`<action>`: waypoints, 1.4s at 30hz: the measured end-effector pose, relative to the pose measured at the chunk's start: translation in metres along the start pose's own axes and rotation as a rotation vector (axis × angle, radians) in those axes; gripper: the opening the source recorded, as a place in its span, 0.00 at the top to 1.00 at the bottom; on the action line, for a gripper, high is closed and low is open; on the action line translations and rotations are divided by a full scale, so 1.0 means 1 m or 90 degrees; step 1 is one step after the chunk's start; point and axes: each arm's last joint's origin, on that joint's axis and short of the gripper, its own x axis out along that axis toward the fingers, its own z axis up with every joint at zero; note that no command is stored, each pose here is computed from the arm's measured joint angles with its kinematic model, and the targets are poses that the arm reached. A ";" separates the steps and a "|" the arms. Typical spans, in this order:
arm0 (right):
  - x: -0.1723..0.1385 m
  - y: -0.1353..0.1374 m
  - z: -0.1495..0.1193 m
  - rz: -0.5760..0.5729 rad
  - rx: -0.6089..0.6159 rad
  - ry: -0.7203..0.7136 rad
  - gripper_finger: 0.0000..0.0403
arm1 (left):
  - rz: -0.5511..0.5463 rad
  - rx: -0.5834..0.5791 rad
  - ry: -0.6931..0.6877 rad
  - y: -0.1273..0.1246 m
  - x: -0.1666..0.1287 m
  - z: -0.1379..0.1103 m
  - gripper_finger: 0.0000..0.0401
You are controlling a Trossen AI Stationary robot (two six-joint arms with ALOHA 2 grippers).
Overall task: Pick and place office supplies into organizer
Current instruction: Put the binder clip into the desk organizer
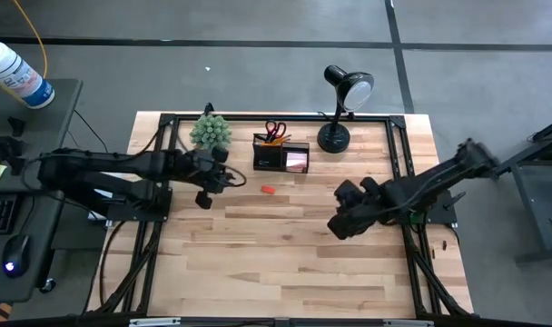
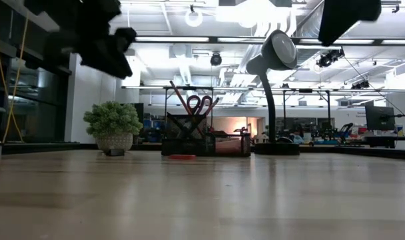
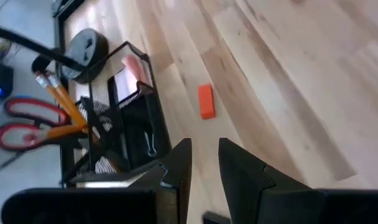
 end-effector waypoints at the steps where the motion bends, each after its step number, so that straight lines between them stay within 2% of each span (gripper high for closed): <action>1: 0.002 -0.005 -0.003 0.027 0.014 -0.014 0.81 | -0.007 0.015 0.004 0.003 0.005 -0.002 0.83; 6: 0.011 -0.029 -0.012 0.093 0.043 -0.081 0.81 | -0.048 0.073 0.077 0.010 0.028 -0.017 0.83; 10: 0.020 -0.042 -0.015 0.107 0.023 -0.113 0.81 | -0.086 0.053 0.151 0.019 0.040 -0.028 0.83; 14: 0.028 -0.049 -0.015 0.101 -0.012 -0.145 0.81 | -0.110 0.047 0.242 0.032 0.048 -0.031 0.83; 22: 0.037 -0.058 -0.002 0.088 -0.124 -0.165 0.81 | -0.190 0.060 0.308 0.054 0.068 -0.028 0.83; 28: 0.042 -0.066 0.007 0.065 -0.201 -0.172 0.81 | -0.195 -0.012 0.324 0.065 0.075 -0.038 0.83; 33: 0.051 -0.083 0.005 0.064 -0.175 -0.184 0.81 | -0.187 -0.075 0.257 0.078 0.076 -0.046 0.83; 42: 0.061 -0.112 -0.011 0.128 -0.035 -0.233 0.81 | -0.222 -0.081 0.234 0.094 0.066 -0.074 0.83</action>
